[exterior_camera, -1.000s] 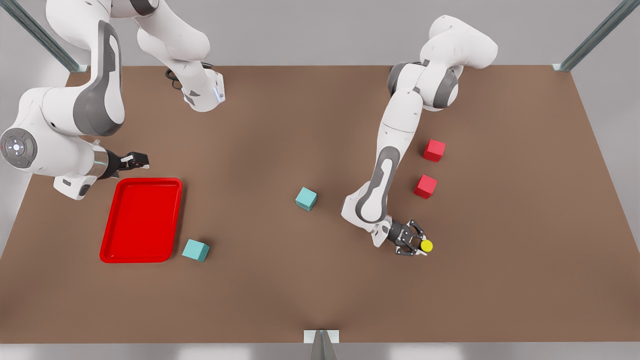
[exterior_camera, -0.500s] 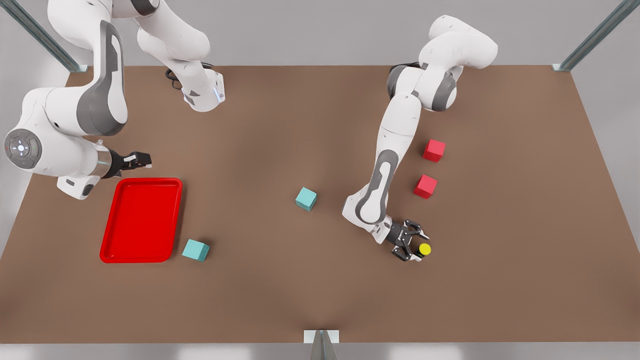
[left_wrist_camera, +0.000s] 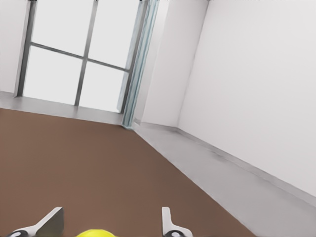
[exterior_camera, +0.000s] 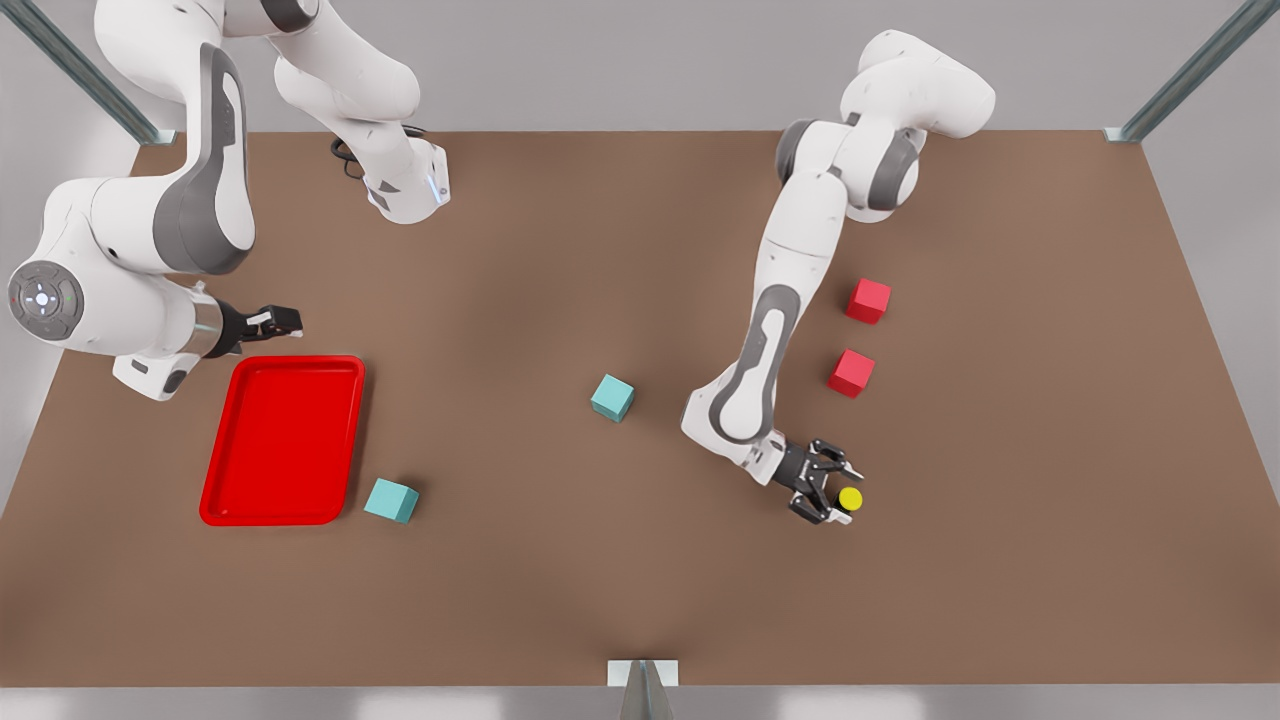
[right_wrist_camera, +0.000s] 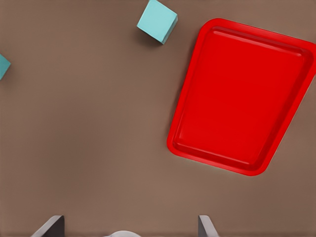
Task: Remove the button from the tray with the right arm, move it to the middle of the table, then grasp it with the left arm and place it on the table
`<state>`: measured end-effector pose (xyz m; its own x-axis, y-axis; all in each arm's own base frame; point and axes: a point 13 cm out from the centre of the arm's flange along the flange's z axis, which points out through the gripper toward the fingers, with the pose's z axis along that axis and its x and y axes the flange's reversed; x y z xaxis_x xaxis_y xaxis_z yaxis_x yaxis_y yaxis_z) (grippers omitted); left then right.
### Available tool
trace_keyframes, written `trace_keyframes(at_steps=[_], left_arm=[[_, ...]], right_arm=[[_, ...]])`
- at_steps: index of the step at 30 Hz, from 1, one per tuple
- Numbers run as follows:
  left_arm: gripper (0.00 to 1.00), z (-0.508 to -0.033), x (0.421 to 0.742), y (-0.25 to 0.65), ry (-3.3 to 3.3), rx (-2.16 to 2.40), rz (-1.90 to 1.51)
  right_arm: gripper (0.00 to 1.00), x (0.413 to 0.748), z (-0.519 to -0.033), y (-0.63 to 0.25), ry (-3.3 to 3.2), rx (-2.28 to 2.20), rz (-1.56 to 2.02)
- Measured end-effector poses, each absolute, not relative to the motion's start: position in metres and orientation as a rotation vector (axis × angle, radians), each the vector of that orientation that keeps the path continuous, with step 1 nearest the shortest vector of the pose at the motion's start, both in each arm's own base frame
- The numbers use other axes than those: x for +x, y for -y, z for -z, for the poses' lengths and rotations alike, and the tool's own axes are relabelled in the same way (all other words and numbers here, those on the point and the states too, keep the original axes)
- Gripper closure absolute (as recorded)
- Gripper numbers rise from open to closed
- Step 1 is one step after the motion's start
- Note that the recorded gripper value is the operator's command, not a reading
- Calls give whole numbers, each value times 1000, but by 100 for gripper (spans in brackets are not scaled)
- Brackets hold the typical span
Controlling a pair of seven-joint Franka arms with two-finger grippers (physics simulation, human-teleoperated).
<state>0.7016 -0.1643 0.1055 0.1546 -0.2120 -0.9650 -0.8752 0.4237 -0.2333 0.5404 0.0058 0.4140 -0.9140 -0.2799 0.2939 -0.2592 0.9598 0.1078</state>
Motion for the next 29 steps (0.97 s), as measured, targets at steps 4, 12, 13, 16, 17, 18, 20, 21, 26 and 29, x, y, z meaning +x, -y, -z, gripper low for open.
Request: trace_keyframes(at_steps=[4, 12, 13, 16, 17, 18, 20, 21, 26, 29], left_arm=[[4, -145, 708, 171, -1369, -1104, -636], [0, -209, 689, 203, -1914, -1996, -494], [0, -232, 686, 196, -2028, -2088, -450], [0, -372, 680, 148, -2324, -2059, -247], [0, -418, 660, 139, -2431, -1969, -203], [0, -453, 634, 130, -2539, -1875, -171], [0, -489, 576, 111, -2740, -1674, -135], [0, -496, 559, 103, -2817, -1569, -124], [0, -505, 538, 97, -3074, -1038, -106], [0, -505, 534, 103, -3167, -747, -98]], right_arm=[[0, 541, -416, -7, 2805, 397, 94], [0, 542, -499, -37, 2867, 536, -2], [0, 544, -516, -50, 2892, 580, -4], [0, 544, -530, -67, 2908, 630, 35], [0, 545, -527, -74, 2907, 650, 35], [0, 547, -527, -76, 2910, 661, 31], [0, 537, -483, -68, 2818, 644, 7], [0, 534, -464, -61, 2788, 627, 5], [0, 545, -455, -72, 2814, 654, -94], [0, 549, -454, -78, 2837, 630, -141]])
